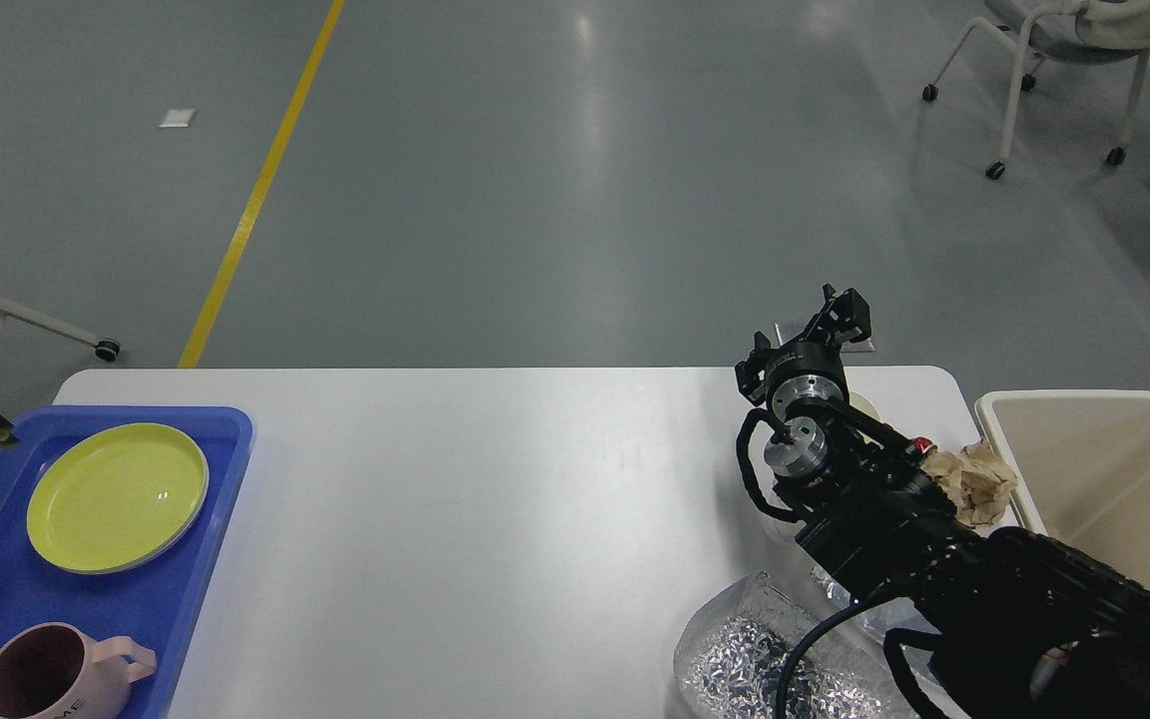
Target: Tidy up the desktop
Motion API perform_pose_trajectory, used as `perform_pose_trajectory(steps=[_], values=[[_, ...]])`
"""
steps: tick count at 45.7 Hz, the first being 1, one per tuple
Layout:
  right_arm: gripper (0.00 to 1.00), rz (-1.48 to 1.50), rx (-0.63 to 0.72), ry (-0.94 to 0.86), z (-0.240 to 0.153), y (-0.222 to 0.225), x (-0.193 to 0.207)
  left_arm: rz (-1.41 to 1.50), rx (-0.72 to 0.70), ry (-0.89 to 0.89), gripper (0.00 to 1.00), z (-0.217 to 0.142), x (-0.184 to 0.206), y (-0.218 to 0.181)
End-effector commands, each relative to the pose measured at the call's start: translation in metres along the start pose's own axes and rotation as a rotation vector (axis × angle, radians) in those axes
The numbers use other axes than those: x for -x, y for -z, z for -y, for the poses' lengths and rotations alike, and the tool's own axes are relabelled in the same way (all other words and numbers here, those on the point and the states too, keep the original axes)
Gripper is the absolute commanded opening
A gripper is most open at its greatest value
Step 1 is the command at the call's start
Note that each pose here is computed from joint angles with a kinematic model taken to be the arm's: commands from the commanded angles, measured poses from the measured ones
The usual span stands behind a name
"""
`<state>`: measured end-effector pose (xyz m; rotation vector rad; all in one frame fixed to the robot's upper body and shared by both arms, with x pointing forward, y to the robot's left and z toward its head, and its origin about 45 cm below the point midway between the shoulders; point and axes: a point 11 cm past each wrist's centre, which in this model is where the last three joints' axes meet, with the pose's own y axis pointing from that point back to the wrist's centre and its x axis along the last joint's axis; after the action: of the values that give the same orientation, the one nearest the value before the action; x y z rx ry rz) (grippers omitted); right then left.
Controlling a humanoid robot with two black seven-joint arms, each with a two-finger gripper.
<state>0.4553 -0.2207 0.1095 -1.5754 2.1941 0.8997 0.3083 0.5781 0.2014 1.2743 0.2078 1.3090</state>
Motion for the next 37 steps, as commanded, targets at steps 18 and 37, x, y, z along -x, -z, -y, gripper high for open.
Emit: perform_pose_trajectory(steps=[18, 37], values=[[1.00, 0.000, 0.000, 0.000, 0.000, 0.000, 0.000, -0.033, 0.371, 0.157, 0.96, -0.097, -0.067, -0.153], [1.00, 0.000, 0.000, 0.000, 0.000, 0.000, 0.000, -0.406, 0.834, -0.210, 0.96, -0.109, -0.122, -0.251]])
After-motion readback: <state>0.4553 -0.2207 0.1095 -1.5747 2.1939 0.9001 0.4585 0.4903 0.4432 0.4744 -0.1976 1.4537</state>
